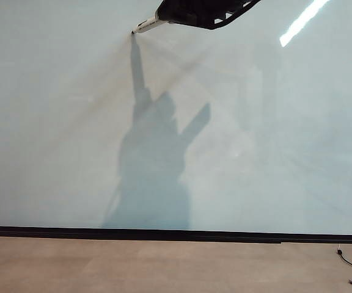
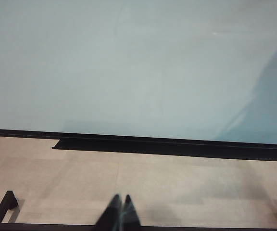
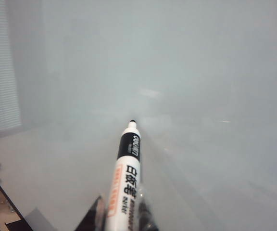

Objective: Pick up the pen on the shelf to the right of the whiteboard and write the letter Z.

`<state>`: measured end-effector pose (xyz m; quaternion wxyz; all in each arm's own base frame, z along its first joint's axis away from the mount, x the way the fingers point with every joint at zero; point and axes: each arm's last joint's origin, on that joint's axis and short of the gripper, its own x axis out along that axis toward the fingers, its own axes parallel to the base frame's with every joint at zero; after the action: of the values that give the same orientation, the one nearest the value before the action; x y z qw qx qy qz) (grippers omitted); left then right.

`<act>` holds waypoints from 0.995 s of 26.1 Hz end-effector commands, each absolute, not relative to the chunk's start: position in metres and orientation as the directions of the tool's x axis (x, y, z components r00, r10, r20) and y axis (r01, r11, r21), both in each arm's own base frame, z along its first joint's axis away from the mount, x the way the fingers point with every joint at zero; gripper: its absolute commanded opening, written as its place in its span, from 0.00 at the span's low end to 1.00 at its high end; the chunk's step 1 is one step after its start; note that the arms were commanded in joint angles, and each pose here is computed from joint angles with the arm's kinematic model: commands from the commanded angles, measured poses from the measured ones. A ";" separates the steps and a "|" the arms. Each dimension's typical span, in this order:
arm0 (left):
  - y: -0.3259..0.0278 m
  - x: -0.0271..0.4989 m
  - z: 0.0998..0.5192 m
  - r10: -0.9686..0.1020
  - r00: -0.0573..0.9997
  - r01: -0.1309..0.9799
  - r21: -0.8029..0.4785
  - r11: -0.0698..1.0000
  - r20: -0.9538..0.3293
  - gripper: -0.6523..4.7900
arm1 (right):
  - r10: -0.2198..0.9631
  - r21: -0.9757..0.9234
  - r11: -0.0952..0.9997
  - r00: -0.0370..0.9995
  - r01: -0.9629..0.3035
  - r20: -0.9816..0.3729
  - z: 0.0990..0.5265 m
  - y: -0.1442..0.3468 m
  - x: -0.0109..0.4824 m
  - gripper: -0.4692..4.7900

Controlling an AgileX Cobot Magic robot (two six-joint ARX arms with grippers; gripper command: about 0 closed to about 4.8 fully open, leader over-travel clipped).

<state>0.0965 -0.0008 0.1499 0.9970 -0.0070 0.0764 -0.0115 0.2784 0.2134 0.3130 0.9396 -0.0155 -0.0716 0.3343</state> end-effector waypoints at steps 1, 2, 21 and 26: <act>-0.001 0.096 0.151 -0.024 0.989 0.023 -0.011 1.000 -0.145 0.11 | 0.572 -0.075 0.820 0.808 -0.567 0.142 0.322 0.207 0.276 0.08; -0.001 0.096 0.151 -0.024 0.989 0.023 -0.011 1.000 -0.145 0.11 | 0.569 -0.075 0.822 0.811 -0.564 0.137 0.323 0.206 0.276 0.08; -0.001 0.096 0.151 -0.024 0.989 0.023 -0.011 1.000 -0.145 0.11 | 0.425 -0.102 0.902 0.904 -0.421 0.032 0.338 0.178 0.265 0.08; -0.001 0.096 0.151 -0.024 0.989 0.023 -0.011 1.000 -0.145 0.11 | 0.387 -0.108 0.917 0.922 -0.383 0.021 0.340 0.173 0.262 0.08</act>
<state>0.0965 -0.0008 0.1499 0.9970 -0.0068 0.0762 -0.0115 0.2595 0.1807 0.3363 0.9654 -0.0498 -0.0178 0.2555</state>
